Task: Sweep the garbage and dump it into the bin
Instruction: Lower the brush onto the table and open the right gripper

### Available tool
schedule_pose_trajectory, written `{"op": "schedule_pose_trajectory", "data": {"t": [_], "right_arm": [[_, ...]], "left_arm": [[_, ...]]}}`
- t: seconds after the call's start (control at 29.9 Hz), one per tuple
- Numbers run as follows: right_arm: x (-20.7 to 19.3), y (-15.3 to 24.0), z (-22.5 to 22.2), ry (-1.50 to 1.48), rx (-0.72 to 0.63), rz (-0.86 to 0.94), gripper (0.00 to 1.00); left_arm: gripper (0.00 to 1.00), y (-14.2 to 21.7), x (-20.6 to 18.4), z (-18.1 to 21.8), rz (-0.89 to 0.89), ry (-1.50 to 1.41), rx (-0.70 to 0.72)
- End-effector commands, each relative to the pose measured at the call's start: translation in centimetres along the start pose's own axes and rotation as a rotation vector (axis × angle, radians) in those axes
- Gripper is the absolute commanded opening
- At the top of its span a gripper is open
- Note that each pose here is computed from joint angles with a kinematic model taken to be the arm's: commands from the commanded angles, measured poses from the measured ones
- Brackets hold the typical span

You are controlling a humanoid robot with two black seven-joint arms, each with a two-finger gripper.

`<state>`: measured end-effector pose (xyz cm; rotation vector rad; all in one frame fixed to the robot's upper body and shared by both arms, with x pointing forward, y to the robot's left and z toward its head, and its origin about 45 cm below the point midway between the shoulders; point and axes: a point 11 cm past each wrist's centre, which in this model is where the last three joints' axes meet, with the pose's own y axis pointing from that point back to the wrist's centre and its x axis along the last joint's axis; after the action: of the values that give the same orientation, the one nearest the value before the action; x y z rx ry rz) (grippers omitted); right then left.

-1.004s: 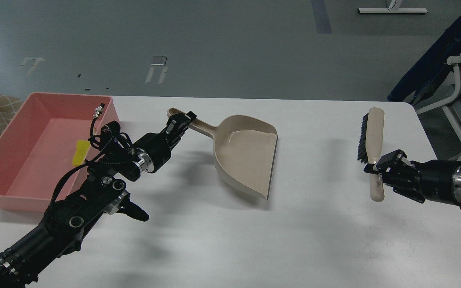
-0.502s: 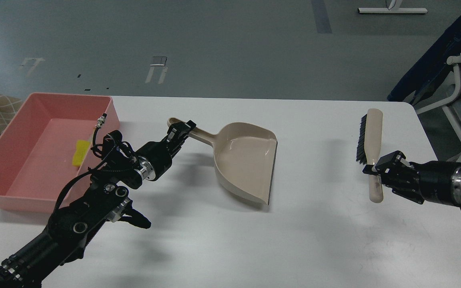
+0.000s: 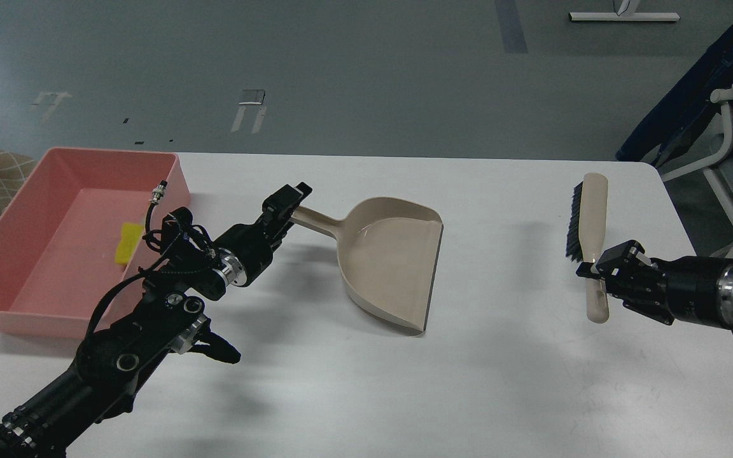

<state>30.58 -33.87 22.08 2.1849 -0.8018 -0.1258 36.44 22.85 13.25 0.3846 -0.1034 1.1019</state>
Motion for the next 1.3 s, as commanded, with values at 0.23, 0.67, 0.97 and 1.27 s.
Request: {"op": "schedule_pose_trajectory", "data": {"t": [0.23,0.67,0.97,1.27], "right_arm": [[-0.1,0.0,-0.1,0.001,0.002,-0.002,0.0],[-1.1,-0.4,1.0,-0.019,-0.013,-0.028,0.0],[-2.5,-1.2,1.7,-0.027,-0.022,-0.061,0.0],[-3.8,-1.2,2.7,0.004,-0.054,-0.083,0.0]], "left_arm": [[0.98,2.3,-0.2,-2.6,-0.016,0.009,0.044],[0.98,5.2,-1.1,-4.2,-0.04,0.018,0.056],[0.98,6.0,-1.0,-4.4,-0.048,0.011,0.057],[0.98,6.2,-0.9,-4.3,-0.047,0.014,0.047]]}}
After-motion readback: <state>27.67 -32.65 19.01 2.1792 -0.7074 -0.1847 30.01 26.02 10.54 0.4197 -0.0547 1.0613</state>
